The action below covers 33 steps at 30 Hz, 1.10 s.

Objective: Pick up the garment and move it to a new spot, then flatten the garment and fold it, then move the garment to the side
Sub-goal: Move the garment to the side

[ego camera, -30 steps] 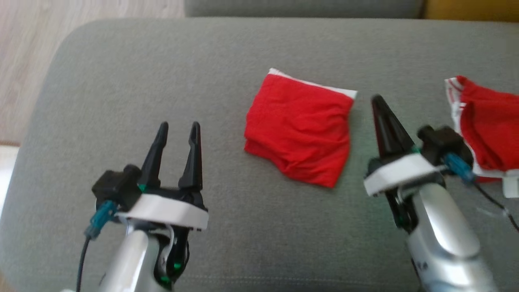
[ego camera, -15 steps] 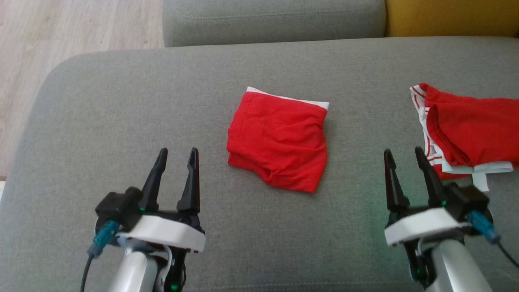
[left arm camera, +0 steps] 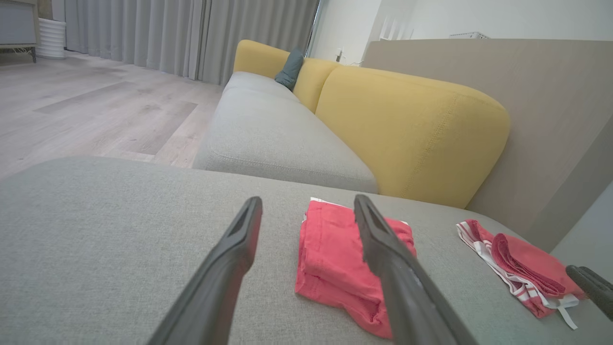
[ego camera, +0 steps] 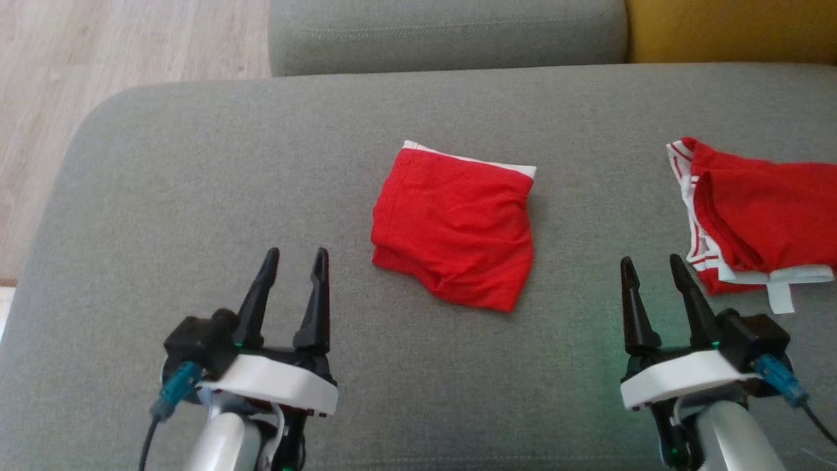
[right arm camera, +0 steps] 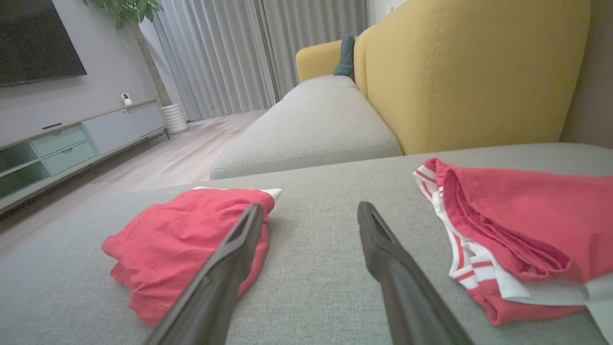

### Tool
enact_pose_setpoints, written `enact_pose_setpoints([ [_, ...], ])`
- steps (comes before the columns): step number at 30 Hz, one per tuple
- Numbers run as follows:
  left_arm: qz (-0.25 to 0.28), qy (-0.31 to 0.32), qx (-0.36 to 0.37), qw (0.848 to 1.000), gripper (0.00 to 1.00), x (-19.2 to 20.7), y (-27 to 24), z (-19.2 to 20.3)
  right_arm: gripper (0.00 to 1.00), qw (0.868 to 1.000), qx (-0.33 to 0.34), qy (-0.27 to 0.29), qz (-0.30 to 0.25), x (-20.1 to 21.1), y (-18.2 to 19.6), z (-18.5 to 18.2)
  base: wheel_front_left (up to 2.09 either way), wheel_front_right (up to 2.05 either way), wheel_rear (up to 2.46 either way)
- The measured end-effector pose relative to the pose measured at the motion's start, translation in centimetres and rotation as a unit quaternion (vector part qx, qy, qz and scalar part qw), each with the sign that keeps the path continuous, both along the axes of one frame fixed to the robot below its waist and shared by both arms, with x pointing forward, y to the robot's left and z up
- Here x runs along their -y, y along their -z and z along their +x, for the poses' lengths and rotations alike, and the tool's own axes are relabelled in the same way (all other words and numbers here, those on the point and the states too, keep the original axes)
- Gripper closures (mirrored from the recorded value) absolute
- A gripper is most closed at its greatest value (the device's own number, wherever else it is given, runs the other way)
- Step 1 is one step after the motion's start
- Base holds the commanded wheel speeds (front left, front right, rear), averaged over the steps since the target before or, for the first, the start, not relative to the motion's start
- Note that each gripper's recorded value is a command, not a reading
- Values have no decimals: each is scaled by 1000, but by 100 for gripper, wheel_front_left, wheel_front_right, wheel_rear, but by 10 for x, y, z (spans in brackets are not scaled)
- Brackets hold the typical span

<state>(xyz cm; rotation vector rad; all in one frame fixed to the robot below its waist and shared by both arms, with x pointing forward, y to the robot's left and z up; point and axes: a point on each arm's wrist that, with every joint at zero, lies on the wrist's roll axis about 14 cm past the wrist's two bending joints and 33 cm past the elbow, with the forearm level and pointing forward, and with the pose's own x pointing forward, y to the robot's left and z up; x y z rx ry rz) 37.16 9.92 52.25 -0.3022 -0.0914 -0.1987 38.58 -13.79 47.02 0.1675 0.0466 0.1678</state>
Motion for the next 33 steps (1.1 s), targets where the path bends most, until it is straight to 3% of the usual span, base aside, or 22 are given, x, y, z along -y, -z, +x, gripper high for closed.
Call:
enact_pose_setpoints([
  [9, 2, -5, -28, 1000, 0, -3, 19, 3, 0, 996, -73, -52, 29, -39, 32, 23, 0, 0, 0],
  [16, 7, -27, -35, 999, 0, -18, 23, 11, 0, 983, -150, -80, 65, -69, 63, 49, 0, 0, 0],
  [23, 9, -49, -55, 997, 0, -32, 35, 9, 0, 970, -213, -102, 65, -92, 93, 65, 0, 0, 0],
  [29, 12, -56, -63, 996, 0, -37, 40, 10, 0, 965, -223, -124, 53, -108, 98, 78, 0, 0, 0],
  [30, 12, -56, -62, 996, 0, -37, 40, 11, 64, 965, -224, -127, 48, -109, 98, 79, 0, 0, 0],
  [31, 13, -56, -60, 997, 0, -37, 39, 12, 100, 966, -221, -129, 46, -110, 98, 81, 0, 0, 0],
  [33, 14, -57, -57, 997, 0, -38, 37, 14, 100, 967, -216, -132, 33, -110, 98, 83, 0, 0, 0],
])
